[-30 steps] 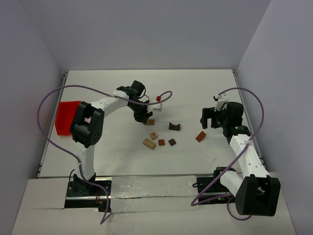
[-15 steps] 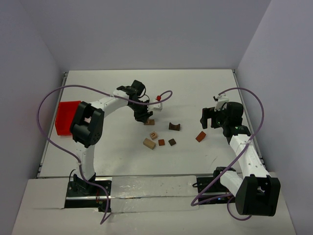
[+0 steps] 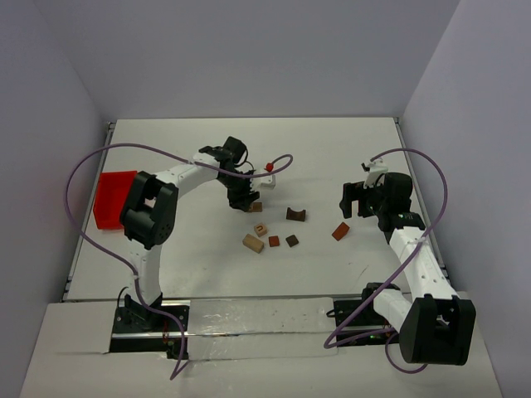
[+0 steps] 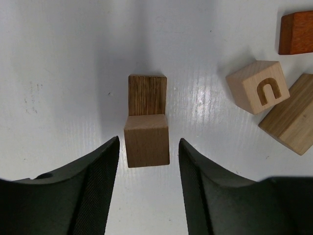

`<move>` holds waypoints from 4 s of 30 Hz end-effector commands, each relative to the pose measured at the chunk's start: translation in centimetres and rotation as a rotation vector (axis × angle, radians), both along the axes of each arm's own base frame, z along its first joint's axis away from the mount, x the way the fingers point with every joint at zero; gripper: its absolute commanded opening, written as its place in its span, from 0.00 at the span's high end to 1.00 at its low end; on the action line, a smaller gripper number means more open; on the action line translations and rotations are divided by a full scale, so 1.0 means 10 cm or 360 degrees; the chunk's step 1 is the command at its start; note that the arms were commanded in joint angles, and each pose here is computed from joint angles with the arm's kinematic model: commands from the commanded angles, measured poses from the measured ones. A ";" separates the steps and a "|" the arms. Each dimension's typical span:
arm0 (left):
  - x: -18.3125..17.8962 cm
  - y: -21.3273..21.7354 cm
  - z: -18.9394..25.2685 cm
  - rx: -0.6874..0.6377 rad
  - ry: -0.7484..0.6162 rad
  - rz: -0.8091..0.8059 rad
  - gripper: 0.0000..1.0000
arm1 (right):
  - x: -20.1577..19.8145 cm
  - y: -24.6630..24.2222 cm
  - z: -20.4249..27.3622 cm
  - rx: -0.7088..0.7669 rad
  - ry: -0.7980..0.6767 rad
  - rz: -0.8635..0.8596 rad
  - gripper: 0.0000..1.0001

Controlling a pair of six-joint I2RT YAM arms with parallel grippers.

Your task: Build the wood block tower

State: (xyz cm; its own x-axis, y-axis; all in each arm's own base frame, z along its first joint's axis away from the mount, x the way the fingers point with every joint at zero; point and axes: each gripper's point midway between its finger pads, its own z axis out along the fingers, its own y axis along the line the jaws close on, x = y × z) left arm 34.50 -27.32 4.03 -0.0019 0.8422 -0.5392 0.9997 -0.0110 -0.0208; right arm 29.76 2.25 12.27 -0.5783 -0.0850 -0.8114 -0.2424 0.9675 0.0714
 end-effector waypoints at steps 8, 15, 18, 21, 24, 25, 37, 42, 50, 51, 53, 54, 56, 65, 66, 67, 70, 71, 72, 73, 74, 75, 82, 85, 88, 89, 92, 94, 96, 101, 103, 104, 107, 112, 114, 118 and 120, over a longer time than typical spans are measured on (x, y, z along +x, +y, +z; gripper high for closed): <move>-0.02 -0.12 0.47 -0.0148 -0.0079 -0.0054 0.01 | 0.10 0.04 0.25 0.0008 -0.0101 0.0042 0.00; -0.11 0.10 1.26 -0.0325 -0.0175 0.0035 0.01 | 0.00 0.27 0.40 0.0066 -0.0203 0.0263 0.00; -0.19 0.31 1.55 -0.0406 -0.0211 0.0113 0.01 | -0.04 0.45 0.48 0.0046 -0.0262 0.0464 0.01; -0.26 0.53 1.62 -0.0462 -0.0183 0.0199 0.01 | -0.04 0.69 0.56 0.0025 -0.0274 0.0707 0.03; -0.39 0.62 1.65 -0.0526 -0.0126 0.0218 0.01 | -0.10 1.01 0.60 -0.0017 -0.0309 0.1042 0.05; -0.46 0.68 1.60 -0.0537 -0.0066 0.0231 0.01 | -0.12 1.16 0.58 -0.0068 -0.0279 0.1232 0.03; -0.72 0.80 1.53 -0.0688 0.0074 0.0271 0.01 | -0.13 2.08 0.20 -0.0523 -0.0361 0.2282 0.11; -0.73 0.83 1.44 -0.0691 0.0075 0.0281 0.01 | -0.12 2.33 -0.05 -0.0580 -0.0339 0.2472 0.21; -0.68 0.86 1.33 -0.0706 0.0110 0.0283 0.01 | -0.20 2.58 -0.26 -0.0644 -0.0310 0.2699 0.41; -0.67 0.86 1.32 -0.0706 0.0113 0.0284 0.01 | -0.21 2.60 -0.29 -0.0659 -0.0309 0.2741 0.43; -0.65 0.87 1.31 -0.0710 0.0116 0.0285 0.01 | -0.22 2.64 -0.32 -0.0682 -0.0302 0.2795 0.43; -0.65 0.87 1.32 -0.0714 0.0116 0.0284 0.01 | -0.22 2.64 -0.35 -0.0688 -0.0295 0.2806 0.43; -0.64 0.88 1.32 -0.0719 0.0111 0.0291 0.01 | -0.23 2.68 -0.36 -0.0689 -0.0284 0.2828 0.43; -0.56 0.98 1.25 -0.0756 0.0113 0.0356 0.01 | -0.22 2.77 -0.56 -0.0688 -0.0137 0.2864 0.38; -0.55 0.99 1.25 -0.0762 0.0120 0.0357 0.01 | -0.22 2.77 -0.57 -0.0686 -0.0129 0.2865 0.37; -0.55 0.99 1.25 -0.0768 0.0123 0.0355 0.01 | -0.22 2.78 -0.59 -0.0686 -0.0122 0.2867 0.37; -0.53 1.00 1.25 -0.0779 0.0120 0.0363 0.01 | -0.23 2.81 -0.63 -0.0685 -0.0113 0.2873 0.33; -0.52 1.00 1.25 -0.0780 0.0117 0.0363 0.01 | -0.23 2.82 -0.64 -0.0686 -0.0117 0.2876 0.32; -0.52 1.01 1.25 -0.0781 0.0115 0.0363 0.01 | -0.24 2.83 -0.65 -0.0686 -0.0120 0.2880 0.31; -0.51 1.02 1.24 -0.0783 0.0116 0.0368 0.01 | -0.25 2.84 -0.66 -0.0684 -0.0115 0.2879 0.30; -0.51 1.02 1.24 -0.0784 0.0114 0.0371 0.01 | -0.26 2.84 -0.67 -0.0684 -0.0111 0.2880 0.30; -0.50 1.03 1.24 -0.0786 0.0112 0.0372 0.01 | -0.27 2.84 -0.68 -0.0686 -0.0107 0.2884 0.30; -0.49 1.03 1.20 -0.0791 0.0122 0.0374 0.01 | -0.33 2.89 -0.76 -0.0675 -0.0085 0.2890 0.34; -0.49 1.03 1.19 -0.0790 0.0122 0.0373 0.01 | -0.33 2.90 -0.78 -0.0667 -0.0077 0.2878 0.35; -0.50 1.04 1.17 -0.0786 0.0124 0.0373 0.01 | -0.34 2.90 -0.80 -0.0671 -0.0070 0.2875 0.37; -0.50 1.04 1.16 -0.0783 0.0125 0.0374 0.01 | -0.34 2.90 -0.81 -0.0675 -0.0065 0.2876 0.37; -0.50 1.04 1.15 -0.0781 0.0118 0.0379 0.01 | -0.34 2.89 -0.84 -0.0680 -0.0054 0.2870 0.38; -0.49 1.04 1.15 -0.0783 0.0123 0.0380 0.01 | -0.34 2.88 -0.86 -0.0681 -0.0047 0.2865 0.38; -0.49 1.04 1.15 -0.0786 0.0120 0.0381 0.01 | -0.34 2.88 -0.88 -0.0681 -0.0038 0.2857 0.40; -0.47 1.03 1.13 -0.0787 0.0127 0.0386 0.01 | -0.36 2.87 -0.89 -0.0688 -0.0044 0.2846 0.41; -0.46 1.03 1.12 -0.0789 0.0128 0.0386 0.01 | -0.37 2.85 -0.91 -0.0695 -0.0036 0.2853 0.42; -0.46 1.03 1.12 -0.0789 0.0133 0.0386 0.01 | -0.38 2.85 -0.92 -0.0700 -0.0032 0.2855 0.42; -0.45 1.03 1.11 -0.0790 0.0138 0.0386 0.01 | -0.38 2.83 -0.93 -0.0707 -0.0017 0.2857 0.44; -0.45 1.03 1.09 -0.0787 0.0143 0.0390 0.01 | -0.38 2.83 -0.91 -0.0710 -0.0017 0.2847 0.58; -0.45 1.03 1.08 -0.0788 0.0142 0.0396 0.01 | -0.37 2.83 -0.87 -0.0704 -0.0012 0.2811 0.65; -0.45 1.02 1.08 -0.0796 0.0142 0.0406 0.01 | -0.30 2.86 -0.70 -0.0605 -0.0019 0.2683 0.71; -0.46 1.02 1.06 -0.0799 0.0147 0.0408 0.01 | -0.22 2.84 -0.61 -0.0562 -0.0024 0.2612 0.73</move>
